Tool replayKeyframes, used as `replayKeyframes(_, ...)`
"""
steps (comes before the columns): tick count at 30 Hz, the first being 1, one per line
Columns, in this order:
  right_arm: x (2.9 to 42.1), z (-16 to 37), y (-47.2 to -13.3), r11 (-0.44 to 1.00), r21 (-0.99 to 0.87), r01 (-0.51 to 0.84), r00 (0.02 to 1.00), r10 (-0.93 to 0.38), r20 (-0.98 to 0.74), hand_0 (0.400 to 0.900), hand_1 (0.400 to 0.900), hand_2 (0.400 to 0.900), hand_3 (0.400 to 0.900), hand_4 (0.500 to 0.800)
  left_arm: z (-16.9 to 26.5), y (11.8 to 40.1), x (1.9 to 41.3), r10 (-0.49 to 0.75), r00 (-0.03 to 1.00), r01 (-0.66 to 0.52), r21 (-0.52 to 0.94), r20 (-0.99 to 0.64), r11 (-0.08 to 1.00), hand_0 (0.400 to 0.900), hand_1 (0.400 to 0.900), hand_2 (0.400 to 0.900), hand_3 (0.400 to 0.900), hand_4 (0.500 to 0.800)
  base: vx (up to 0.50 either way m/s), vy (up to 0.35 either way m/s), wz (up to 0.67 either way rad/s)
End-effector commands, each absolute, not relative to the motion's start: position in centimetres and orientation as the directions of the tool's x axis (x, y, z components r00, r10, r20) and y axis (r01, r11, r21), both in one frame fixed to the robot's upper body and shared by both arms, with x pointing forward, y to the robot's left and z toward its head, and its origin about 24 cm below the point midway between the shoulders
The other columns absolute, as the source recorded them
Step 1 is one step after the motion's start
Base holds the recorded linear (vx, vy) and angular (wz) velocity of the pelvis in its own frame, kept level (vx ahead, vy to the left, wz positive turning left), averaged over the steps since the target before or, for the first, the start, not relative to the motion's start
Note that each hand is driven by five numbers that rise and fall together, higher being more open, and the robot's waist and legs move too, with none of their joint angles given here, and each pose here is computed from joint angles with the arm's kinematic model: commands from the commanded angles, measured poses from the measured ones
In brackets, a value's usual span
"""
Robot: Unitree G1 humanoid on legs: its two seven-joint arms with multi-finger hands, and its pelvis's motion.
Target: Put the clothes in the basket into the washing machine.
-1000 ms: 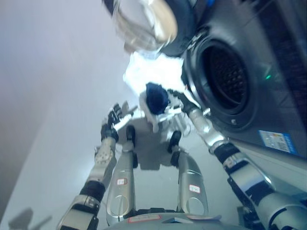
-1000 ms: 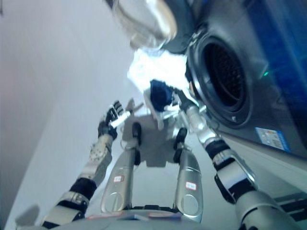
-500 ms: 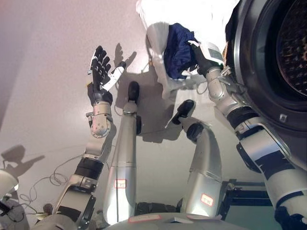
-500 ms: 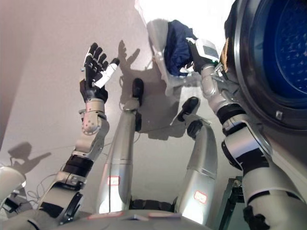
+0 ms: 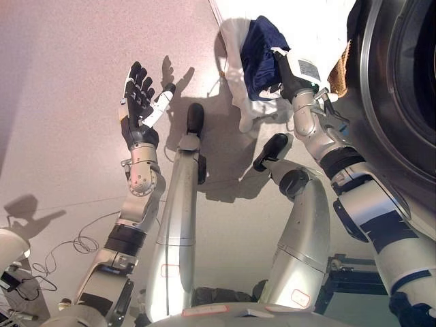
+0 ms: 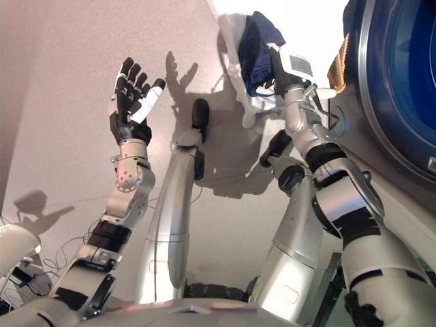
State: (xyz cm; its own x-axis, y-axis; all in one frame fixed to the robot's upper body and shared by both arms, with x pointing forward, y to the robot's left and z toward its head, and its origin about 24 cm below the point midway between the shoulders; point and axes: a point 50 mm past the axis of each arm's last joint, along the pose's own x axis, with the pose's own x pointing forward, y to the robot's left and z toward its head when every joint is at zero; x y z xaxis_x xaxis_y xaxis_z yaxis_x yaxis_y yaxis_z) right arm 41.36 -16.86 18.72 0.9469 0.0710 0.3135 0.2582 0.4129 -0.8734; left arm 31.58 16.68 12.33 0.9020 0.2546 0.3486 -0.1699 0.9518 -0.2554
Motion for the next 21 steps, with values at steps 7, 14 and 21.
replayKeyframes(7,40.3,15.3,-14.9,0.418,-0.892,0.173,0.95,0.168,0.263,0.4,0.4,0.4,0.4,0.5,12.7,16.6,29.8,0.279,0.865,-0.149,-0.319,0.416,0.936,0.9,0.9,0.9,0.9,0.8,-0.011,0.005,-0.03)
replayKeyframes(14,38.1,20.4,-16.0,0.435,-0.828,0.353,0.834,0.255,0.489,0.4,0.4,0.4,0.4,0.5,12.9,18.3,29.5,0.343,0.839,-0.222,-0.311,0.423,0.924,0.9,0.9,0.9,0.9,0.8,-0.021,0.002,-0.12)
replayKeyframes(21,34.5,23.2,-20.5,0.465,-0.735,0.494,0.746,0.208,0.633,0.4,0.4,0.4,0.4,0.5,12.5,19.5,28.8,0.377,0.829,-0.269,-0.296,0.413,0.917,0.9,0.9,0.9,0.9,0.8,-0.027,0.008,-0.14)
